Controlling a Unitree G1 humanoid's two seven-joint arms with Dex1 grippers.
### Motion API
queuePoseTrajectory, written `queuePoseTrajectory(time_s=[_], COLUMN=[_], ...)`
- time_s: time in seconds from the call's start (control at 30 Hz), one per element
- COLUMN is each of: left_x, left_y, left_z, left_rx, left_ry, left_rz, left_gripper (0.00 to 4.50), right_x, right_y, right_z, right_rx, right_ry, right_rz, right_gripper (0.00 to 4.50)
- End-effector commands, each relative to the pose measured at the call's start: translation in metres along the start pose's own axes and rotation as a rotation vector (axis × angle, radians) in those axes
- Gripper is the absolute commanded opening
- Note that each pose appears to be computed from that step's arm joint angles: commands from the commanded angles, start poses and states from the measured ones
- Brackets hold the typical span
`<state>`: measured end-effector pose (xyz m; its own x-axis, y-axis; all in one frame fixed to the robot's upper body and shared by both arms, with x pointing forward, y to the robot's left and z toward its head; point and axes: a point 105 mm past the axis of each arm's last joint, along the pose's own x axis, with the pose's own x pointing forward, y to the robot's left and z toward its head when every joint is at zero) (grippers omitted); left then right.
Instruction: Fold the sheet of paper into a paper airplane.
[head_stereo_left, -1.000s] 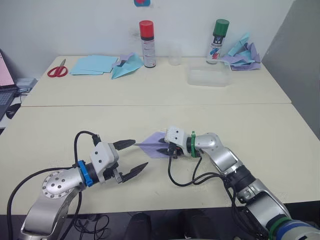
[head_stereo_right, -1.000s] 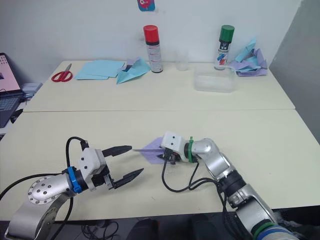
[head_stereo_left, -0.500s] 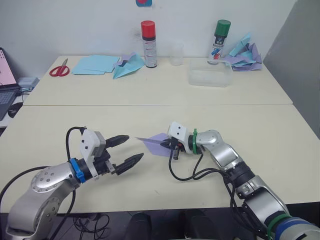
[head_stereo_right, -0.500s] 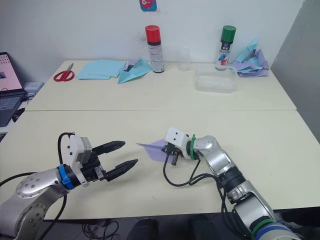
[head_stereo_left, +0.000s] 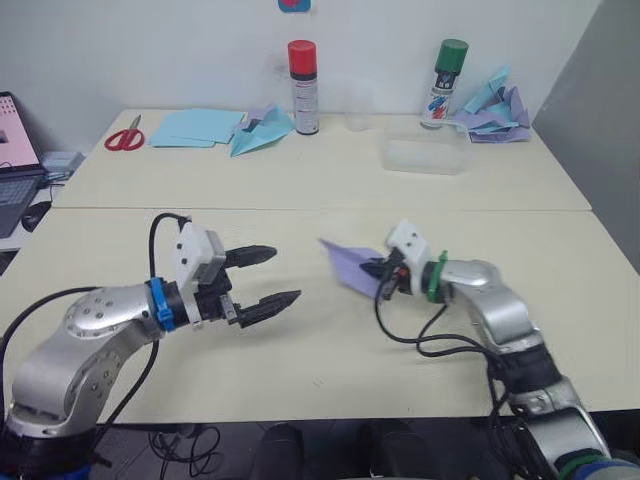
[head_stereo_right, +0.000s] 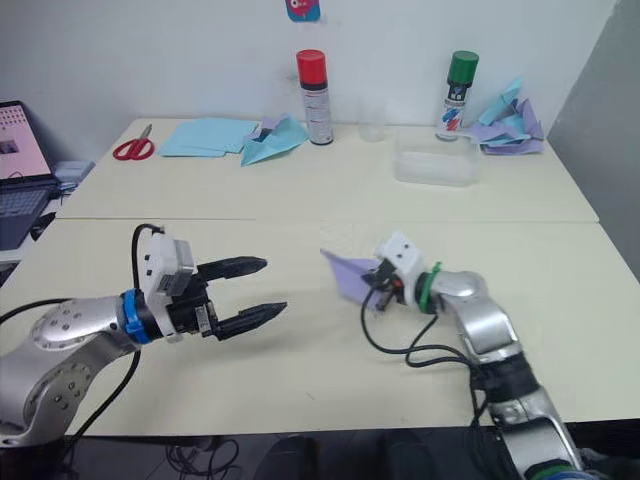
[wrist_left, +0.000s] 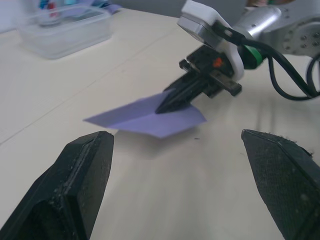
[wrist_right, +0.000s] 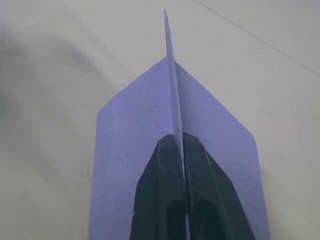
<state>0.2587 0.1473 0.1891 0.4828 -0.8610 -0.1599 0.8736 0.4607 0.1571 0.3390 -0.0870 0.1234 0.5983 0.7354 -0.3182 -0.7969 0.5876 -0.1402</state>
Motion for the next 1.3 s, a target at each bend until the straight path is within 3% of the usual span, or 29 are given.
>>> queuePoseTrajectory(time_s=[0.03, 0.2, 0.57, 1.3], left_x=[0.006, 0.020, 0.041, 0.044], left_y=[-0.001, 0.007, 0.014, 0.018], left_z=[0.014, 0.030, 0.053, 0.053], left_rx=[0.062, 0.121, 0.209, 0.214], left_ry=[0.001, 0.005, 0.012, 0.011], left_rz=[-0.065, -0.144, -0.280, -0.294], left_gripper=[4.50, 4.50, 4.50, 4.50], right_x=[-0.024, -0.051, -0.093, -0.108], right_y=[-0.007, -0.030, -0.066, -0.078], right_z=[0.013, 0.007, -0.025, -0.050], right_rx=[0.037, 0.137, 0.243, 0.364], right_ry=[-0.050, -0.060, -0.007, 0.039], right_rz=[-0.095, -0.323, -0.641, -0.754], right_gripper=[0.05, 0.05, 0.05, 0.05])
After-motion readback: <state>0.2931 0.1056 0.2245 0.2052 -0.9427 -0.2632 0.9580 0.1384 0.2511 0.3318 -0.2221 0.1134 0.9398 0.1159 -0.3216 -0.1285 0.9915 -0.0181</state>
